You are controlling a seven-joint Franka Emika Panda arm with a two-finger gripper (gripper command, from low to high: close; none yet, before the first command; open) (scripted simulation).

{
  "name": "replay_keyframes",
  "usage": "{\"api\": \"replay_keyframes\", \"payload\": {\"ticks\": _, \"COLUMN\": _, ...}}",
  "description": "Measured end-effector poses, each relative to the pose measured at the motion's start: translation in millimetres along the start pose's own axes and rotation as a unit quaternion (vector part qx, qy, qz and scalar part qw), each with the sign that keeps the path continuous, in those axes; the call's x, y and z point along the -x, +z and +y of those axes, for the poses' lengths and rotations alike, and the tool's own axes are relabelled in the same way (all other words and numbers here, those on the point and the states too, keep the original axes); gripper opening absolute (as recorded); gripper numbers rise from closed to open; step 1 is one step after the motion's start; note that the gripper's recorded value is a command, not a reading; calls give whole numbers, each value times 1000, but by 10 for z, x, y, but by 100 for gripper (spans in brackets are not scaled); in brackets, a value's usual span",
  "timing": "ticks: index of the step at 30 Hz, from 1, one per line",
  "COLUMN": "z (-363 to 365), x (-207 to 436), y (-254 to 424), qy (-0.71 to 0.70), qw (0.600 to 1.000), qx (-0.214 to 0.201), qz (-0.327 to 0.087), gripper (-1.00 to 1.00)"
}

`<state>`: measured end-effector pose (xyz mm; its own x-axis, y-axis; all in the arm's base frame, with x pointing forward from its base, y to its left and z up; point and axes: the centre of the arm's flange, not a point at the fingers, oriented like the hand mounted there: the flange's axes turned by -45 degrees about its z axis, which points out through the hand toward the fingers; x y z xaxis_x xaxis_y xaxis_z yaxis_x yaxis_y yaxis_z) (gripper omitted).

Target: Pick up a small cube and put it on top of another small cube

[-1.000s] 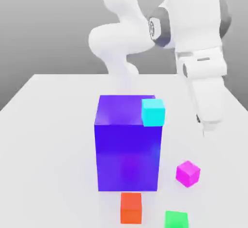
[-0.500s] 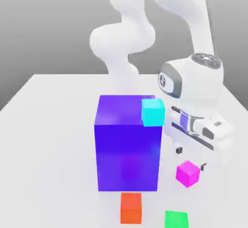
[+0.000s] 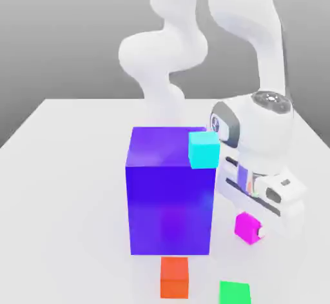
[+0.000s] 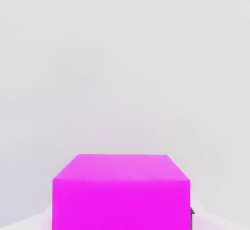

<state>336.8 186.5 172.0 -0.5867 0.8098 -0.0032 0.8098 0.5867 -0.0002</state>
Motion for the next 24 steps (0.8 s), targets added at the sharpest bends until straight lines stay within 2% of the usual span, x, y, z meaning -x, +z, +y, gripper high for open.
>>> {"api": "replay_keyframes", "payload": {"ticks": 4, "z": 209, "x": 158, "y": -322, "qy": 41, "qw": 999, "qx": 14, "qz": 9, "gripper": -100}}
{"api": "replay_keyframes", "payload": {"ticks": 15, "z": 1053, "x": 1422, "y": -788, "qy": 175, "qw": 984, "qx": 20, "qz": 18, "gripper": -100}}
{"api": "replay_keyframes", "payload": {"ticks": 20, "z": 1027, "x": 1568, "y": -278, "qy": 168, "qw": 986, "qx": 0, "qz": 2, "gripper": -100}}
{"api": "replay_keyframes", "payload": {"ticks": 21, "z": 1019, "x": 1571, "y": -148, "qy": 168, "qw": 986, "qx": 0, "qz": 2, "gripper": 100}}
{"api": "replay_keyframes", "payload": {"ticks": 24, "z": 1019, "x": 1570, "y": -148, "qy": 168, "qw": 986, "qx": 0, "qz": 2, "gripper": 100}}
